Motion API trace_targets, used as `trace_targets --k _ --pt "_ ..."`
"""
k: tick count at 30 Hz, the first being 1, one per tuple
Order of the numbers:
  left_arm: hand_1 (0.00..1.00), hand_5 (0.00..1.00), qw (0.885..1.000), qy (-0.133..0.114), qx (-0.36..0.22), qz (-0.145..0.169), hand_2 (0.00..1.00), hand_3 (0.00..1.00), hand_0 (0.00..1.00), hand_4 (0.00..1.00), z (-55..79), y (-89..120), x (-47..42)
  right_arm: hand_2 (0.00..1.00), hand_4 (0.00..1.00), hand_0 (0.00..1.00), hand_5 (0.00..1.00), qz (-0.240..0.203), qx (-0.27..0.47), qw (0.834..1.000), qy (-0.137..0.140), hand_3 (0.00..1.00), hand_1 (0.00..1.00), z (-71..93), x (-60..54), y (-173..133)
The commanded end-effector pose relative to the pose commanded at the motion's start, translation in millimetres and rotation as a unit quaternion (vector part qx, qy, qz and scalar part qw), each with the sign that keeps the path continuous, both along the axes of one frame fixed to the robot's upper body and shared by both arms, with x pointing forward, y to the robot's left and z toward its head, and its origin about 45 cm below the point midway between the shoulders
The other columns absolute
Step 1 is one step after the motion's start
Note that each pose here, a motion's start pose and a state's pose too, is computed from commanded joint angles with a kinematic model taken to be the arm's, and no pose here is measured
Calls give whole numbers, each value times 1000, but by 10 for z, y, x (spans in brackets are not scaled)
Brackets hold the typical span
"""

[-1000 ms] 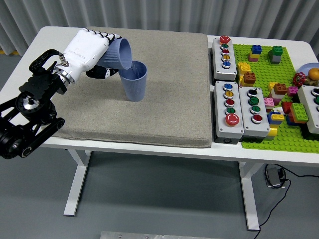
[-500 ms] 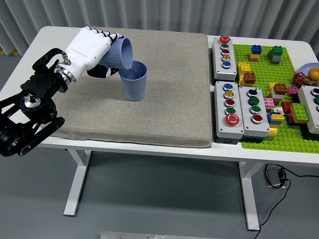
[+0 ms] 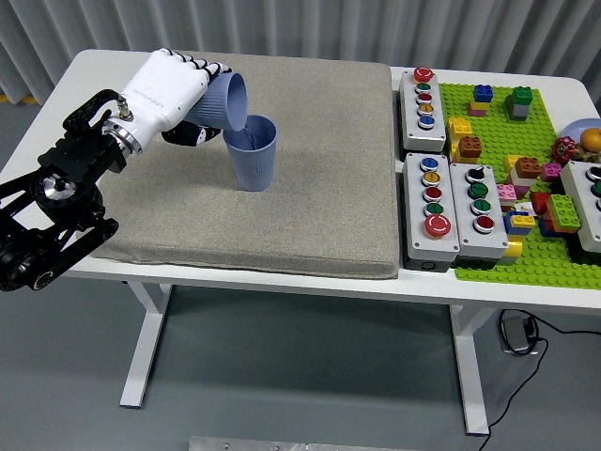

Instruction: Pick cup pour cup place

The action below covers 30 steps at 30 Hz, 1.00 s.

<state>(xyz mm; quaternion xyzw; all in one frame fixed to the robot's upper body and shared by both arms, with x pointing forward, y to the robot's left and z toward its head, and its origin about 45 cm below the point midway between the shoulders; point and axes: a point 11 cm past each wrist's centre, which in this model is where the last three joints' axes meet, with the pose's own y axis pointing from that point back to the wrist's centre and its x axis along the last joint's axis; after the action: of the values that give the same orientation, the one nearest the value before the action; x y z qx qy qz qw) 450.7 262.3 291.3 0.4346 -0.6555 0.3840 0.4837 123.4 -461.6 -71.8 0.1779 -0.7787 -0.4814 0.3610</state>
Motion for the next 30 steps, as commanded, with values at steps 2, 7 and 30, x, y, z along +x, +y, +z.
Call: trace_targets --k 2,7,30 --pt "465 150 1000 1 4 0 485 490 441 706 -10 -1 1 495 52 671 405 0 0 1000 1 535 557 -1 -5 0" --pt "464 150 1000 3 14 -5 485 489 440 706 -19 -18 -5 494 50 671 404 1 0 1000 3 535 557 -4 -20 -3" --pt "462 162 999 6 35 4 484 489 442 707 -37 7 -11 495 48 671 402 -1 -2 1000 8 536 558 -22 -95 -9"
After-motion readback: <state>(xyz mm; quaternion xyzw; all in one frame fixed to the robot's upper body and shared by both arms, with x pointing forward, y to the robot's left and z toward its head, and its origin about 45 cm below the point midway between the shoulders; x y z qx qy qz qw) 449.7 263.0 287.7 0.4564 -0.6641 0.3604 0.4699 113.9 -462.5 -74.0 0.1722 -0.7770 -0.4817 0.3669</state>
